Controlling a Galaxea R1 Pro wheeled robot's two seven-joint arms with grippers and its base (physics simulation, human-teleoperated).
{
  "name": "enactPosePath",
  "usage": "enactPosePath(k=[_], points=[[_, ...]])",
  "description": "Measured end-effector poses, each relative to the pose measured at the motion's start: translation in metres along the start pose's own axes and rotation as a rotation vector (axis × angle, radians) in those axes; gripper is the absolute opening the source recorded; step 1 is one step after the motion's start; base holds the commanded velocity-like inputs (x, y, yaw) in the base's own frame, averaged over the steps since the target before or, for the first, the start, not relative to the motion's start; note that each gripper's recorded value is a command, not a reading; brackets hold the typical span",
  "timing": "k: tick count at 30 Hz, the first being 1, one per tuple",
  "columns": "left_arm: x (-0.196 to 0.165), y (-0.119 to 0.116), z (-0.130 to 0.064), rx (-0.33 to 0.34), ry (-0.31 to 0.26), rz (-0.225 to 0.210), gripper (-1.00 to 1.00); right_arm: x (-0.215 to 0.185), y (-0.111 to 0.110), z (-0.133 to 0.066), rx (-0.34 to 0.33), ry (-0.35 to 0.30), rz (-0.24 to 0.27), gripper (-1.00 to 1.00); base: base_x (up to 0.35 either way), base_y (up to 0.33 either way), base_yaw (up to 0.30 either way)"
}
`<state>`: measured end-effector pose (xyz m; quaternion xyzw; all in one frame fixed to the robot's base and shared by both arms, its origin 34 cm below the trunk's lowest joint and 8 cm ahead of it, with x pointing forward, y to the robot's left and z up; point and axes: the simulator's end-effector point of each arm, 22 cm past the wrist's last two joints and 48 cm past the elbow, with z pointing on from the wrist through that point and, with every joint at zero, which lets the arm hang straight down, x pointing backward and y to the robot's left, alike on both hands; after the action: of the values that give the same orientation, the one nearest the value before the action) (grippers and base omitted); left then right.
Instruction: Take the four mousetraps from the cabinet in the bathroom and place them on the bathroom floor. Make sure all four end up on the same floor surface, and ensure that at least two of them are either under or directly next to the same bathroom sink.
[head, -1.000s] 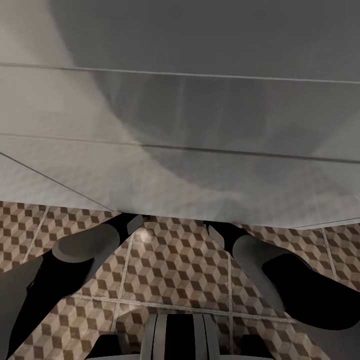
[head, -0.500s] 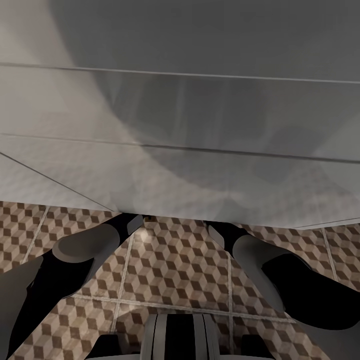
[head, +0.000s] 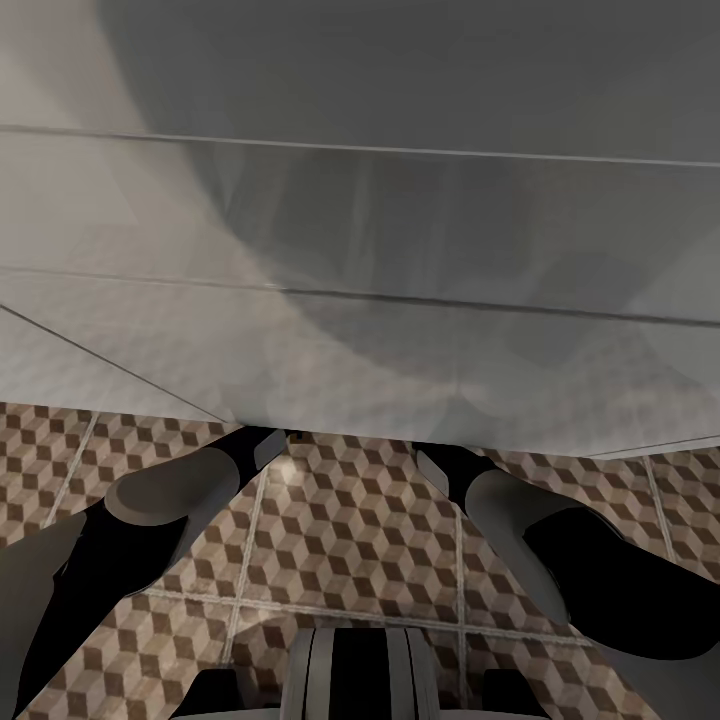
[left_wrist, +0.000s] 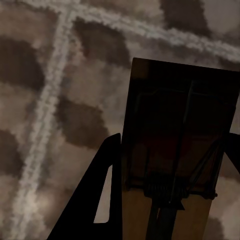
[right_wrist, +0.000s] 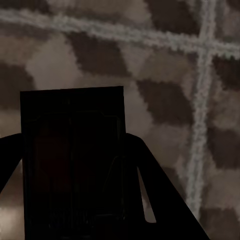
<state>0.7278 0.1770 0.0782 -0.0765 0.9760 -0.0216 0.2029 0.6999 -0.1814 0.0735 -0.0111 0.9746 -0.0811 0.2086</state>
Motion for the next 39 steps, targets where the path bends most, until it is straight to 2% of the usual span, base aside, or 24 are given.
enactPosePath(k=[4,8,11,39], points=[[0.000,0.000,0.000,0.000,0.000,0.000,-1.00,0.003,0.000,0.000,0.001,0.014,-0.004,-1.00,0.000,0.000,0.000],[0.000,0.000,0.000,0.001,0.002,-0.003,-1.00,0.019,-0.001,-0.001,0.003,0.084,-0.029,-1.00,0.000,0.000,0.000],[0.001,0.000,0.000,0.001,0.003,-0.003,-1.00,0.025,-0.001,-0.001,0.004,0.112,-0.040,-1.00,0.000,0.000,0.000],[0.001,0.000,0.000,0.001,0.004,-0.003,-1.00,0.026,-0.001,-0.002,0.004,0.118,-0.040,-1.00,0.000,0.000,0.000]])
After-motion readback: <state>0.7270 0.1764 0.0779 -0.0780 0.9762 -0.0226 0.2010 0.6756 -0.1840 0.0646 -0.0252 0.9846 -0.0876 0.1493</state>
